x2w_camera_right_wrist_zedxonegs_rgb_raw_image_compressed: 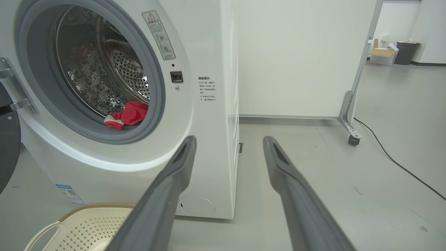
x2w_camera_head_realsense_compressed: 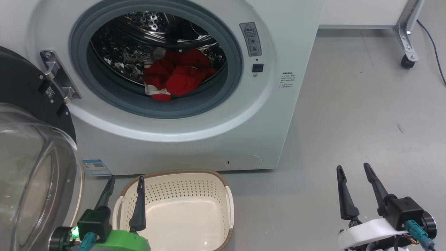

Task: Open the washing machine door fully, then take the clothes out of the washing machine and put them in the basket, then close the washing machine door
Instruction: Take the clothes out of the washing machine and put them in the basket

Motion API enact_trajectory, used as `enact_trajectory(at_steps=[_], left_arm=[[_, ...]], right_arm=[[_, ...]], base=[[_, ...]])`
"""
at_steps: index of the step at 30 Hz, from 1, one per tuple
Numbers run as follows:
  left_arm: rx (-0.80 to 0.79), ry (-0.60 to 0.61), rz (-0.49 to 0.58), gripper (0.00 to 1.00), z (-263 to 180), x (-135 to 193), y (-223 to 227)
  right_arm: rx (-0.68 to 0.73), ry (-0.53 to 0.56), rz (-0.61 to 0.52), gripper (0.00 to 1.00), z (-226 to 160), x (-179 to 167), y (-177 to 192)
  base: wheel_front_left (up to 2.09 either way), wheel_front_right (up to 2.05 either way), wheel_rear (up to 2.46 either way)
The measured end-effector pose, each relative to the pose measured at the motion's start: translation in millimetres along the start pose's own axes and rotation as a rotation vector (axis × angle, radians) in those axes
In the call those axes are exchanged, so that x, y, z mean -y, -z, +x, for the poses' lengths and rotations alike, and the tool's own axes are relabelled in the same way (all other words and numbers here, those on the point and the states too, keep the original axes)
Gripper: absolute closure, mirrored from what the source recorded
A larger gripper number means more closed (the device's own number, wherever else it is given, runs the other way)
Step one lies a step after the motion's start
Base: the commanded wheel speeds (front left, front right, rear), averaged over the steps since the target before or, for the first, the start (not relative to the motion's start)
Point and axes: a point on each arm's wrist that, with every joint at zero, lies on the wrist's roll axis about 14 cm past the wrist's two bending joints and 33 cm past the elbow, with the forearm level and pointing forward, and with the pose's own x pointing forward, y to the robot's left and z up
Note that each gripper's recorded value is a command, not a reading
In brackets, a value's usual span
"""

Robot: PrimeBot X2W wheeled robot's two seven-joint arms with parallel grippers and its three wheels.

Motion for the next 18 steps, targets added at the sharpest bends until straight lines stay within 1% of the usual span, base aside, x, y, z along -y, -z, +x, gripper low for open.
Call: enact_trajectory(at_steps=[8, 18], left_arm=[[-0.004, -0.002, 0.000, 0.00, -0.3, -0.2, 1.3], [-0.005, -0.002, 0.000, 0.00, -0.5, -0.3, 1.7]], right_arm=[[0.000, 0.000, 0.000, 0.00, -0.1, -0.1, -0.1], [0.002, -0.003, 0.000, 0.00, -0.6, -1.1, -0.6]], base=[[0.23, -0.23, 0.00], [0.01, -0.01, 0.00]])
